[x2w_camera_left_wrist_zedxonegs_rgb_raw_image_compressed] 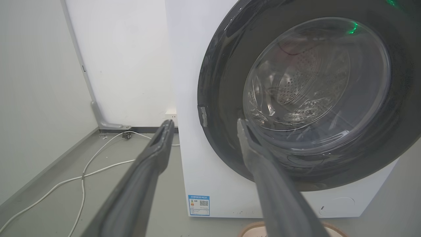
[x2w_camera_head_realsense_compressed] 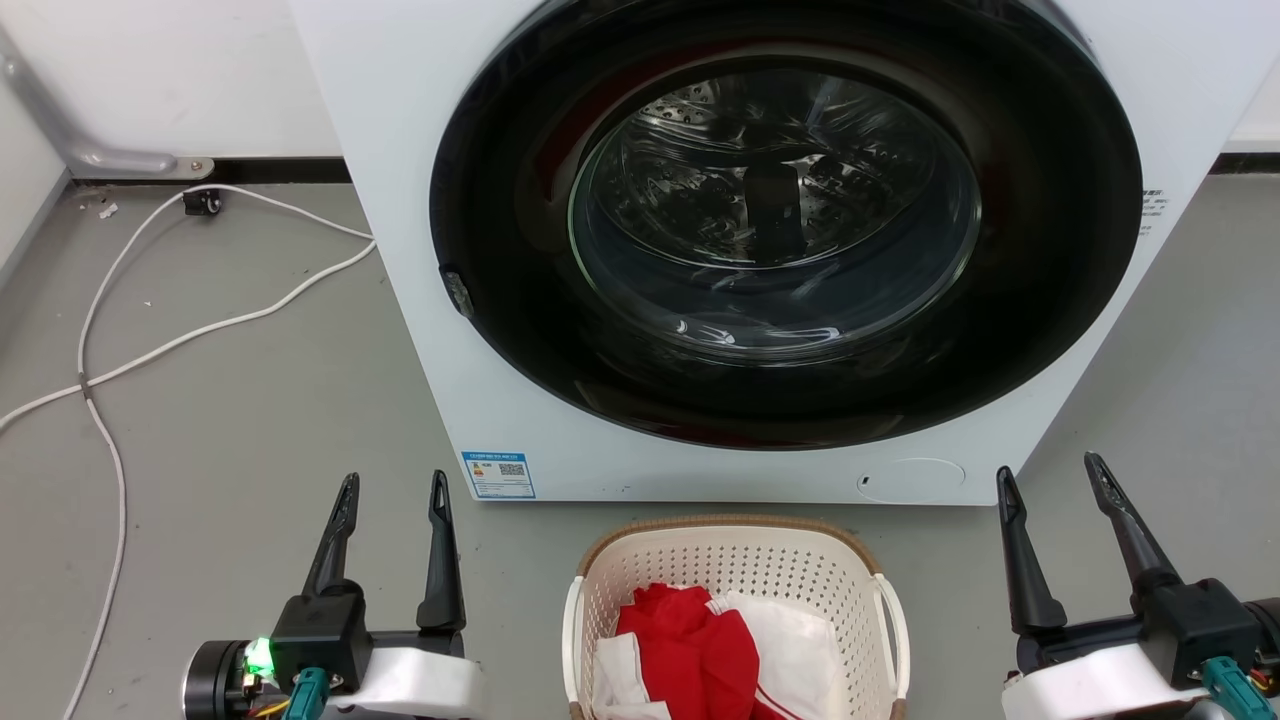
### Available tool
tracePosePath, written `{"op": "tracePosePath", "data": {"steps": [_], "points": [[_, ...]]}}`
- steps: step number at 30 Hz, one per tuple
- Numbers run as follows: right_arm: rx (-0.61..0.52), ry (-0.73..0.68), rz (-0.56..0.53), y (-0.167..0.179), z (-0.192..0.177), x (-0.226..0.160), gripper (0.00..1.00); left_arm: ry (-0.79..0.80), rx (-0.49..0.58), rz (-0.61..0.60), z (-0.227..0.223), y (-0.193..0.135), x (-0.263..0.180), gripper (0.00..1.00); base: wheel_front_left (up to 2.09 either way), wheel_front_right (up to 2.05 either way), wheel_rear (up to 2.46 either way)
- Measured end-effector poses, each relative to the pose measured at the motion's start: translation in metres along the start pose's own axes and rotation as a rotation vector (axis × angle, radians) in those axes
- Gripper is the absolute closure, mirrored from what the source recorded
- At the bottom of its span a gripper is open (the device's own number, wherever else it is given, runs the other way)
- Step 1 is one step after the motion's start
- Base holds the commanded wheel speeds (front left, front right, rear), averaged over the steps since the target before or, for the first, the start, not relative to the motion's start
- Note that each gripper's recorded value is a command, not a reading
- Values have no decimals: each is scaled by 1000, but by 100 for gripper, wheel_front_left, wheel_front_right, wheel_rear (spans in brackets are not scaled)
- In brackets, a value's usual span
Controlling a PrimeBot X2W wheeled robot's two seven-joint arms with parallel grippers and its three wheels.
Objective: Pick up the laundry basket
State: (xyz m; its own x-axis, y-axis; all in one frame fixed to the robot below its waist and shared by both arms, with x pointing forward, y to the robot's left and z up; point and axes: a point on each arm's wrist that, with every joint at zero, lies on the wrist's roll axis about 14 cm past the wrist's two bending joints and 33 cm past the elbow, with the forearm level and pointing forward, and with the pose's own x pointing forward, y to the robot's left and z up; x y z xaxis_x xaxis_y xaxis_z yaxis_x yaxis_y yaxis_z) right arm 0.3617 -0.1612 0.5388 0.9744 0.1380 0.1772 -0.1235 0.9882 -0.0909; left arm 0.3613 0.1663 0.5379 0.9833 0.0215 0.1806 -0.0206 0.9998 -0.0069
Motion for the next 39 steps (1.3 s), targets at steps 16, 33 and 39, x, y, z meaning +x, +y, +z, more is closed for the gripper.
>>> {"op": "tracePosePath", "data": {"steps": [16, 33, 39], "points": [[-8, 41, -4, -3, -14, 5, 0, 61, -10, -44, -21, -11, 7, 0, 0, 0, 0], [-66, 290, -1, -14, -106, 33, 0, 342, -31, -152, -125, -41, 42, 0, 0, 0, 0], [-71, 429, 14, -14, -155, 33, 0, 486, -40, -172, -176, -46, 42, 0, 0, 0, 0]]}}
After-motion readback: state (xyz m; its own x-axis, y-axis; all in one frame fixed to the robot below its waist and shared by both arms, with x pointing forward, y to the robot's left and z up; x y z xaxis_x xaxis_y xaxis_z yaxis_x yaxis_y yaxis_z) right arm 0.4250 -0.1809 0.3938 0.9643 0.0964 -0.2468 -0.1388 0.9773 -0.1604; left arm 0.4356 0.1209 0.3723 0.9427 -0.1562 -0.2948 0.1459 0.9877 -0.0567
